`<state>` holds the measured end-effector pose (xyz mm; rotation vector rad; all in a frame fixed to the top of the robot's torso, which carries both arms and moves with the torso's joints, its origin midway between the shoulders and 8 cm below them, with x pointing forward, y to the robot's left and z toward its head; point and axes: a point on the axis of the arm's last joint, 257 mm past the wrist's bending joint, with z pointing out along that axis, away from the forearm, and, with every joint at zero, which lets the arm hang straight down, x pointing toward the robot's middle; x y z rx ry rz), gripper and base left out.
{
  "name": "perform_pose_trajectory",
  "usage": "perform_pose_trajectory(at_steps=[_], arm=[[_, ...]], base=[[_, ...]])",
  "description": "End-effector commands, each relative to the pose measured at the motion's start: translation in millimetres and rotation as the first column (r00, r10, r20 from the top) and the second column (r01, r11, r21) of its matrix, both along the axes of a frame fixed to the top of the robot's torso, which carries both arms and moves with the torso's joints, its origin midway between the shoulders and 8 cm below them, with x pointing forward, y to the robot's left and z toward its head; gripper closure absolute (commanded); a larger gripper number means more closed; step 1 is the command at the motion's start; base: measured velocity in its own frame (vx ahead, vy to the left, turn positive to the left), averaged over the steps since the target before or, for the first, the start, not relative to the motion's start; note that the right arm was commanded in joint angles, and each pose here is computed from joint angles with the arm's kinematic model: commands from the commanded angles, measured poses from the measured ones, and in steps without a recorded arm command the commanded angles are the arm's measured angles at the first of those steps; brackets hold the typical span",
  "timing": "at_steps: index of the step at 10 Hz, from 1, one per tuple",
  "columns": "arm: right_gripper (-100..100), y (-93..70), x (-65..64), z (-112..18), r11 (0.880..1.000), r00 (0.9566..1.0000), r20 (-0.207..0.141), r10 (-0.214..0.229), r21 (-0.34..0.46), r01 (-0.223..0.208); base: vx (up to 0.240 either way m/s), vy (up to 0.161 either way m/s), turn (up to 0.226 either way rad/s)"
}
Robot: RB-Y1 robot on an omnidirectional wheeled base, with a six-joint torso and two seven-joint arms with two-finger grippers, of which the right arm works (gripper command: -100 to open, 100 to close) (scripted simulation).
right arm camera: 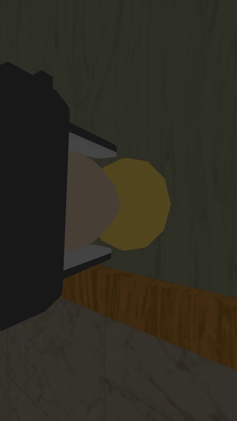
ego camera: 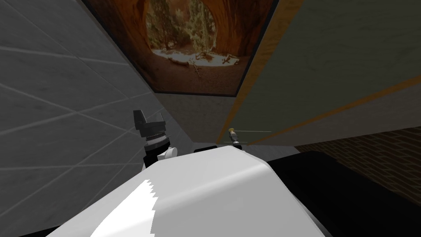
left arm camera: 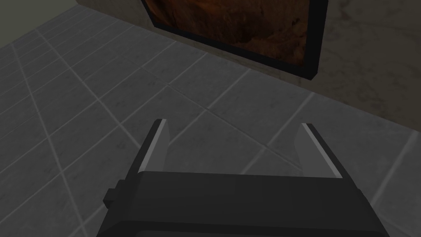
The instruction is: Pull the door open
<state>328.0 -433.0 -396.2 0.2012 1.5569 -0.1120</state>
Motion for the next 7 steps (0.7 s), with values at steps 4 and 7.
perform_pose_trajectory(at_steps=[4, 7], arm=[[100, 2.6, 4.2, 0.5, 0.993, 0.9995, 0.030, -0.006, 0.119, 0.002], [100, 3.7, 8.0, 1.0, 0.977, 0.9985, 0.053, -0.015, 0.214, 0.003]], base=[[-0.041, -0.008, 0.027], [-0.055, -0.015, 0.040]])
